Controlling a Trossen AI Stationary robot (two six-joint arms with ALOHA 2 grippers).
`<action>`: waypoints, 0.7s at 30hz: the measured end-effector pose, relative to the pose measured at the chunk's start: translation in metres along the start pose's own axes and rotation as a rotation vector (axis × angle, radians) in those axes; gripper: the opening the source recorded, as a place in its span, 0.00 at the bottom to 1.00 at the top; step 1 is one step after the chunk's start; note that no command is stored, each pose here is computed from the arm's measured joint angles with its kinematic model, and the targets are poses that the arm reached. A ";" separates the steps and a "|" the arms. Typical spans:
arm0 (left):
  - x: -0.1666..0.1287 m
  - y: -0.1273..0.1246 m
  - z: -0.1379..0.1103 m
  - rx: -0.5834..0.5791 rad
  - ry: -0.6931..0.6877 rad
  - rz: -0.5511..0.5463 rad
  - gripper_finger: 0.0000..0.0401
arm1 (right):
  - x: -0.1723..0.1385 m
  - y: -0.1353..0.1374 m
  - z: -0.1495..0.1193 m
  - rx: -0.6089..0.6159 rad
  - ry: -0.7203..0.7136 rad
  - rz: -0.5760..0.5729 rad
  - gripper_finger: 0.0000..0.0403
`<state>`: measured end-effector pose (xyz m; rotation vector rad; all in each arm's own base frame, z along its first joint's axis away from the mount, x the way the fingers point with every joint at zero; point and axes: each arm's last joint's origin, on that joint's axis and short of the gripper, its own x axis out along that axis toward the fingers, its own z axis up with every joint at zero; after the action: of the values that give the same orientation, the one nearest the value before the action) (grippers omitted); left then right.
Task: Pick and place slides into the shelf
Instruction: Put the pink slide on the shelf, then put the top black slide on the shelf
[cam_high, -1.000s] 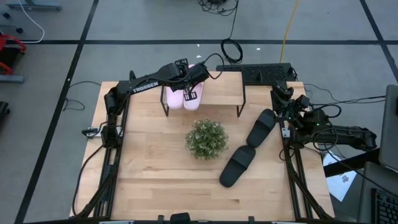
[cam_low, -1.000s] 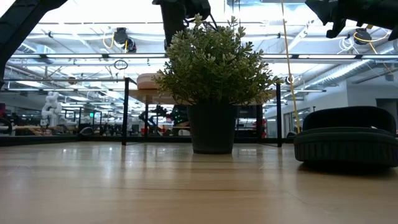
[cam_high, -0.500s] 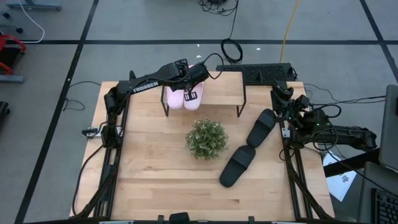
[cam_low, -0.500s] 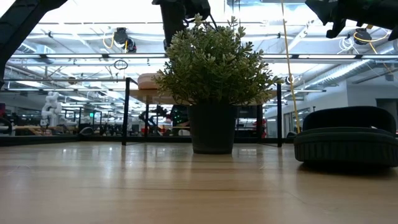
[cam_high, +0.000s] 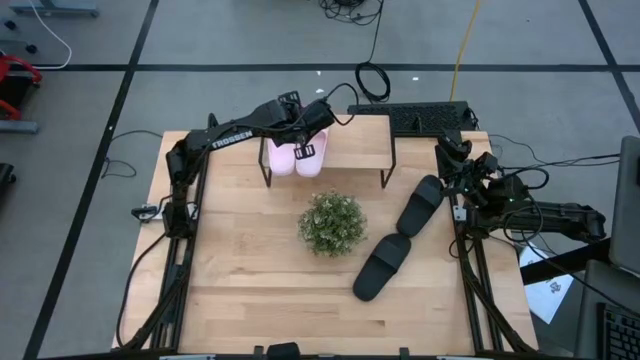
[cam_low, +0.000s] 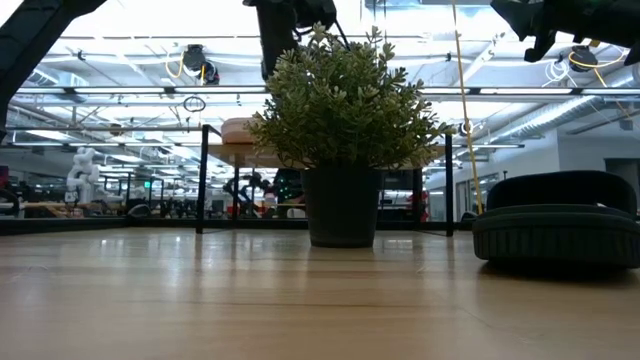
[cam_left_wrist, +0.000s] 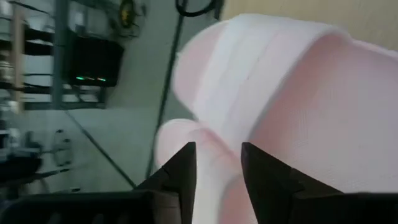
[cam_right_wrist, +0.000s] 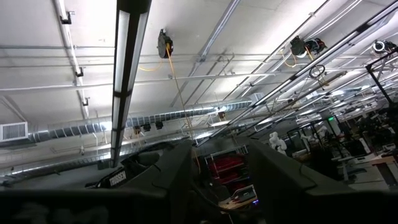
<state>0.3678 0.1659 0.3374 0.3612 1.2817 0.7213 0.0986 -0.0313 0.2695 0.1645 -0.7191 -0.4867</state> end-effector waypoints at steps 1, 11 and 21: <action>-0.007 0.004 -0.002 -0.003 -0.008 0.016 0.31 | 0.000 0.000 0.000 -0.002 0.000 0.000 0.37; -0.116 0.053 -0.050 -0.176 -0.231 0.162 0.33 | 0.006 0.006 0.003 -0.029 0.049 0.113 0.37; -0.210 0.079 -0.130 -0.476 -0.485 0.067 0.33 | 0.073 0.050 0.063 -0.118 0.382 0.386 0.37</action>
<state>0.1983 0.0655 0.5062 0.1717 0.6172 0.9033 0.1220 -0.0209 0.3752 0.0039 -0.3326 -0.1194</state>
